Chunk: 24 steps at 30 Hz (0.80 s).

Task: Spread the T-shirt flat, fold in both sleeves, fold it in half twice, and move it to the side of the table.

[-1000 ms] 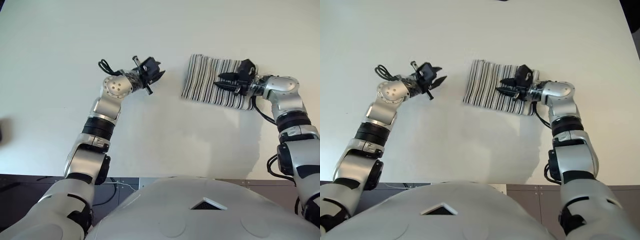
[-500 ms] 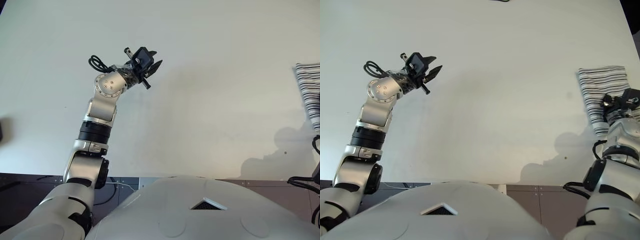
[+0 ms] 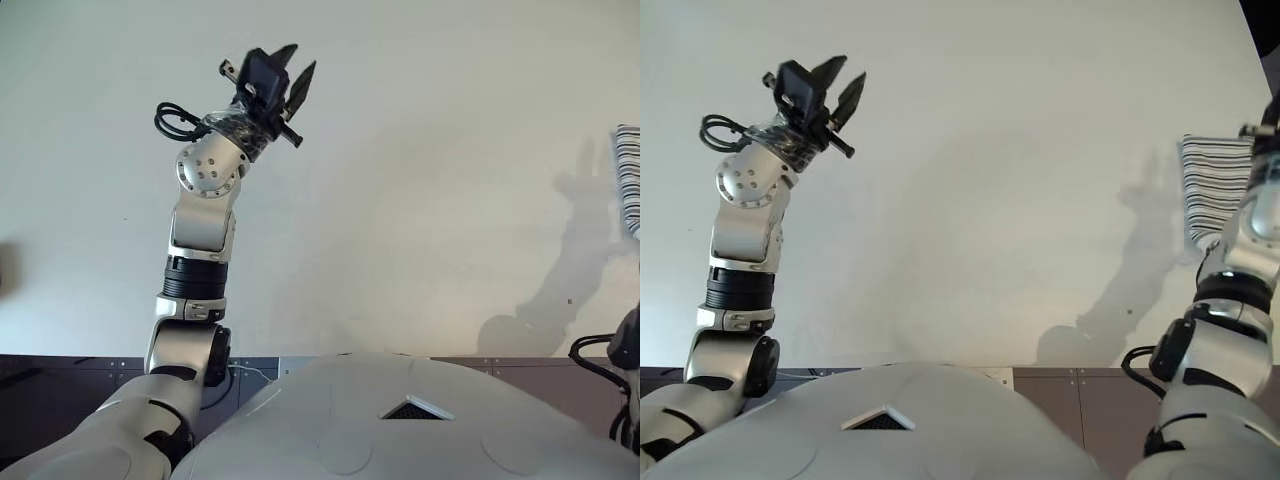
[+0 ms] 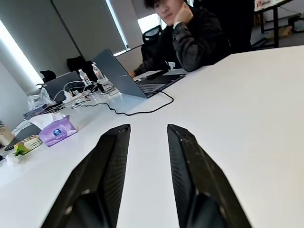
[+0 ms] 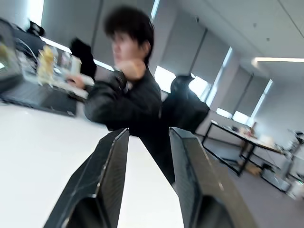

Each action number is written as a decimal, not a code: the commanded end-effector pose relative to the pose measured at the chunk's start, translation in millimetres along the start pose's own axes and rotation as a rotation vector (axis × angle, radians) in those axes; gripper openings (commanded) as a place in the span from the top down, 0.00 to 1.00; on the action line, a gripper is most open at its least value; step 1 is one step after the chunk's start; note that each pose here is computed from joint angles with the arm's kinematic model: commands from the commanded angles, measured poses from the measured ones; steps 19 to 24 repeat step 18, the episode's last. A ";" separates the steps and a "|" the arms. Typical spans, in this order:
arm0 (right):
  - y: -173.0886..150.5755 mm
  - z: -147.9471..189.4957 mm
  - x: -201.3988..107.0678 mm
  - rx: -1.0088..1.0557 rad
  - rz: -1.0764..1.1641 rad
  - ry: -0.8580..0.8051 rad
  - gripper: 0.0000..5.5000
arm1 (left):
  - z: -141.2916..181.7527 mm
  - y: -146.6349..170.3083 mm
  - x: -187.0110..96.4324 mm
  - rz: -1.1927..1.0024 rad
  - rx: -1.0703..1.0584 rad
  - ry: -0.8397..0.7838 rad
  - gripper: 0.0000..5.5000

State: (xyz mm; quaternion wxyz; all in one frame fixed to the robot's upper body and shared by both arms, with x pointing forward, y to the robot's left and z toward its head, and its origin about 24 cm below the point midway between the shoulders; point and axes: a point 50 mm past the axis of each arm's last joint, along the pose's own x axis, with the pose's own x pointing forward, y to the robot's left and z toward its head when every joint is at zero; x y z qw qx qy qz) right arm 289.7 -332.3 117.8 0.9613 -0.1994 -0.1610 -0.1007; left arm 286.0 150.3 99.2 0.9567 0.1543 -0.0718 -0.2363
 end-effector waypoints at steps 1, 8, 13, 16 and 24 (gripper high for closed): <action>126.8 43.1 -28.7 0.319 0.225 -0.071 0.72 | -2.2 -10.1 -26.9 0.211 -0.144 -0.017 0.74; 194.7 45.5 -71.8 0.475 0.374 0.137 0.72 | -18.0 -35.5 -32.3 0.332 -0.272 0.049 0.74; 191.4 35.4 -64.6 0.455 0.360 0.179 0.72 | -26.2 -40.8 -28.7 0.394 -0.314 0.061 0.74; 194.0 31.7 -61.6 0.457 0.355 0.191 0.72 | -30.3 -47.3 -24.8 0.416 -0.344 0.063 0.74; 195.8 31.2 -58.3 0.465 0.353 0.195 0.72 | -30.8 -50.7 -21.5 0.427 -0.363 0.061 0.74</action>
